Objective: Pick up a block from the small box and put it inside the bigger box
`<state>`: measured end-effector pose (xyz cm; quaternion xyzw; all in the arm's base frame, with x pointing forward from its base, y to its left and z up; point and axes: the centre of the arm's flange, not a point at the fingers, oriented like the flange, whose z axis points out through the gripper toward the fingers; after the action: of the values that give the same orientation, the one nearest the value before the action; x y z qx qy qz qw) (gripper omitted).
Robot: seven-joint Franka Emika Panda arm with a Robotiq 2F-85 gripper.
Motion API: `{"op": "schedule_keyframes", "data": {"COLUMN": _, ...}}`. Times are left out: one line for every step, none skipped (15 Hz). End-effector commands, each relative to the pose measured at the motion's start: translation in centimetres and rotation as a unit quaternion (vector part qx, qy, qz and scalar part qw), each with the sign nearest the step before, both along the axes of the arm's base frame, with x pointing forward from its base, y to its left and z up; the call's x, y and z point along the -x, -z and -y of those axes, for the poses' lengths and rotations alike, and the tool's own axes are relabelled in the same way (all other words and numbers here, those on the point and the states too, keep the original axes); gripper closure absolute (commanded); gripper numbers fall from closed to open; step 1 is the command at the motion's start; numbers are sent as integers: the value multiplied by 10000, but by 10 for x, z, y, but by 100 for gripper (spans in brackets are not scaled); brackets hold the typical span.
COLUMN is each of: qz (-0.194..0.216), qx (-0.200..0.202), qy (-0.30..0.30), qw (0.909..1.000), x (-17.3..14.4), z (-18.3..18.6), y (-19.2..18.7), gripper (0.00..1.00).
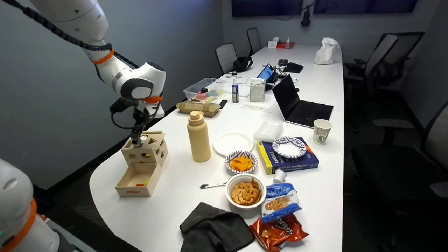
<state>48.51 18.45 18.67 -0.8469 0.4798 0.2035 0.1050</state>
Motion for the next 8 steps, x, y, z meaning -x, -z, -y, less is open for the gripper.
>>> {"op": "schedule_keyframes", "data": {"qz": -133, "qx": -67, "qy": 81, "qw": 9999, "x": -10, "z": -9, "y": 6, "gripper": 89}}
{"op": "schedule_keyframes", "data": {"qz": -146, "qx": -74, "qy": 75, "qw": 9998, "x": -10, "z": -9, "y": 8, "gripper": 89}}
{"op": "schedule_keyframes", "data": {"qz": -159, "qx": -70, "qy": 83, "qw": 9998, "x": -11, "z": -9, "y": 9, "gripper": 89}}
{"op": "schedule_keyframes", "data": {"qz": -165, "qx": -69, "qy": 89, "qw": 9998, "x": -12, "z": -9, "y": 10, "gripper": 89}}
{"op": "schedule_keyframes", "data": {"qz": -180, "qx": -69, "qy": 105, "qw": 9998, "x": -12, "z": -9, "y": 12, "gripper": 89}}
{"op": "schedule_keyframes", "data": {"qz": -199, "qx": -73, "qy": 111, "qw": 9997, "x": -12, "z": -8, "y": 12, "gripper": 89}}
{"op": "schedule_keyframes", "data": {"qz": -215, "qx": -65, "qy": 116, "qw": 9997, "x": -12, "z": -7, "y": 12, "gripper": 89}}
{"op": "schedule_keyframes", "data": {"qz": -238, "qx": -44, "qy": 139, "qw": 9996, "x": -11, "z": -6, "y": 12, "gripper": 89}}
